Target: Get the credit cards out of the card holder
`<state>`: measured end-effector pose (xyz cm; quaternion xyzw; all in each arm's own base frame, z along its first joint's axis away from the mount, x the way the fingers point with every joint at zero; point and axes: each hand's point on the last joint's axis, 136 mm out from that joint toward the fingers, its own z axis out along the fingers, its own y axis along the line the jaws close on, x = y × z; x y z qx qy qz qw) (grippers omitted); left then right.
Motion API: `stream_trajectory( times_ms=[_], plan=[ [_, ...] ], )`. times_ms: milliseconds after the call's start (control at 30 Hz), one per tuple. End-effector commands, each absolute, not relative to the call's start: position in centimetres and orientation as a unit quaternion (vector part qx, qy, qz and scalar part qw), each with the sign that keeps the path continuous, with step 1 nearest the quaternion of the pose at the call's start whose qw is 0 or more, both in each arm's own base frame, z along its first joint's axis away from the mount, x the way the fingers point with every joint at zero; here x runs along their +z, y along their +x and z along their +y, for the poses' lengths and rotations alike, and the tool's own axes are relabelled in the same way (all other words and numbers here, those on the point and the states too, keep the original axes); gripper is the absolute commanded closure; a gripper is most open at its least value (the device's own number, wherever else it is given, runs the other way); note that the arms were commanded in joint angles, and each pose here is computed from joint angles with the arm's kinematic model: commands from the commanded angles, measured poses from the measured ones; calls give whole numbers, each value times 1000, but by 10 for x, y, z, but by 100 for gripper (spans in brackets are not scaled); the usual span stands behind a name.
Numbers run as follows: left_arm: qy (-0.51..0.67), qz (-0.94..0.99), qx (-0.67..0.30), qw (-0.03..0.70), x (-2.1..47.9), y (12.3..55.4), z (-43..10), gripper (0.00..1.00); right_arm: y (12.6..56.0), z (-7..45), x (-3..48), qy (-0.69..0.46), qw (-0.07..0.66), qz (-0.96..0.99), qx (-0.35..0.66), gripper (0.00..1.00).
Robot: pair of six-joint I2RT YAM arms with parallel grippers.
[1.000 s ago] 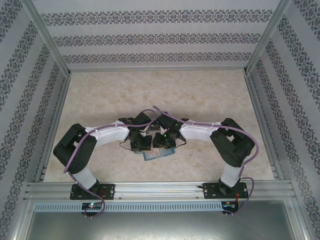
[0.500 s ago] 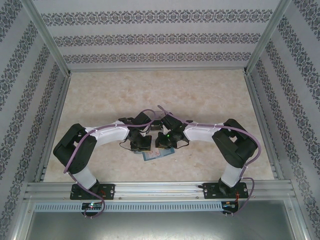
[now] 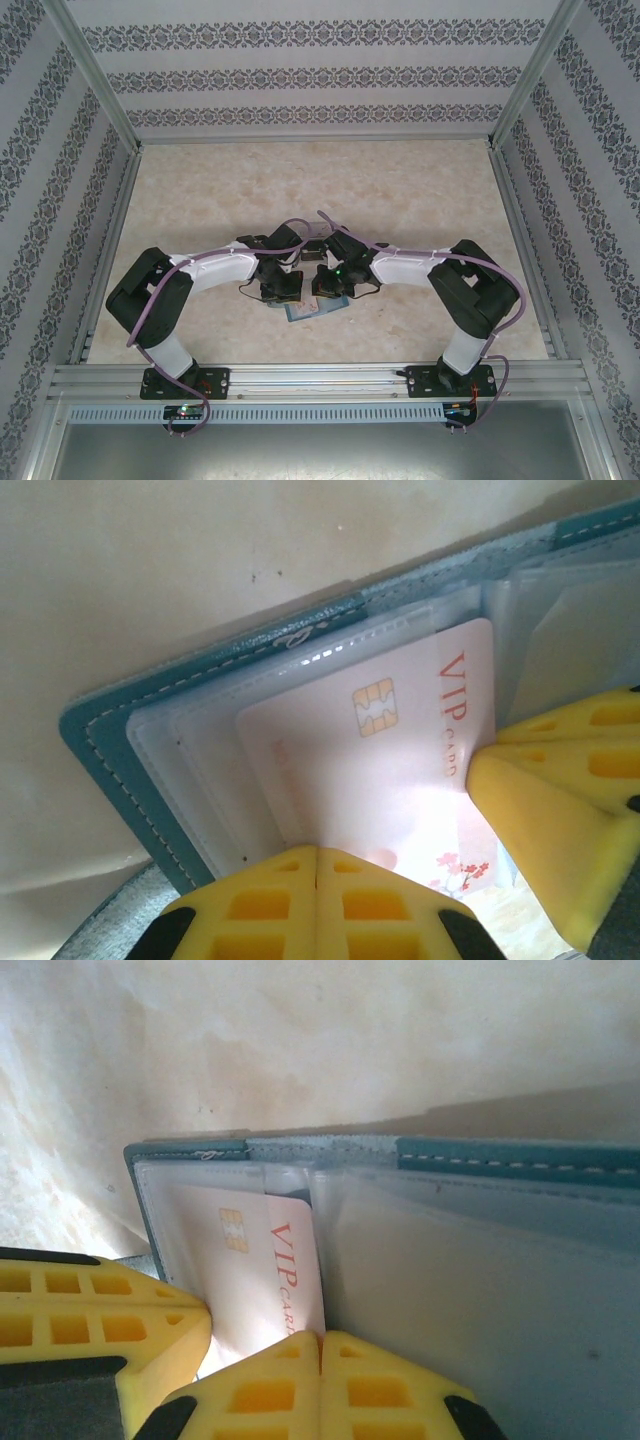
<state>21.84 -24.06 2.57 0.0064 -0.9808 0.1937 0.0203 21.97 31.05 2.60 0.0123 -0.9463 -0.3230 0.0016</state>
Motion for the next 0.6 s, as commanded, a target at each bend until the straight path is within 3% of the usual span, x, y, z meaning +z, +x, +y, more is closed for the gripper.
stream_trajectory(
  times_ms=[0,567],
  plan=[
    [-1,-986,166,22,23,211,-231,100,219,304,33,15,-6,-946,-323,100],
    [0,-986,166,20,23,209,-229,100,228,266,48,34,-52,-971,-229,100]
  ],
)
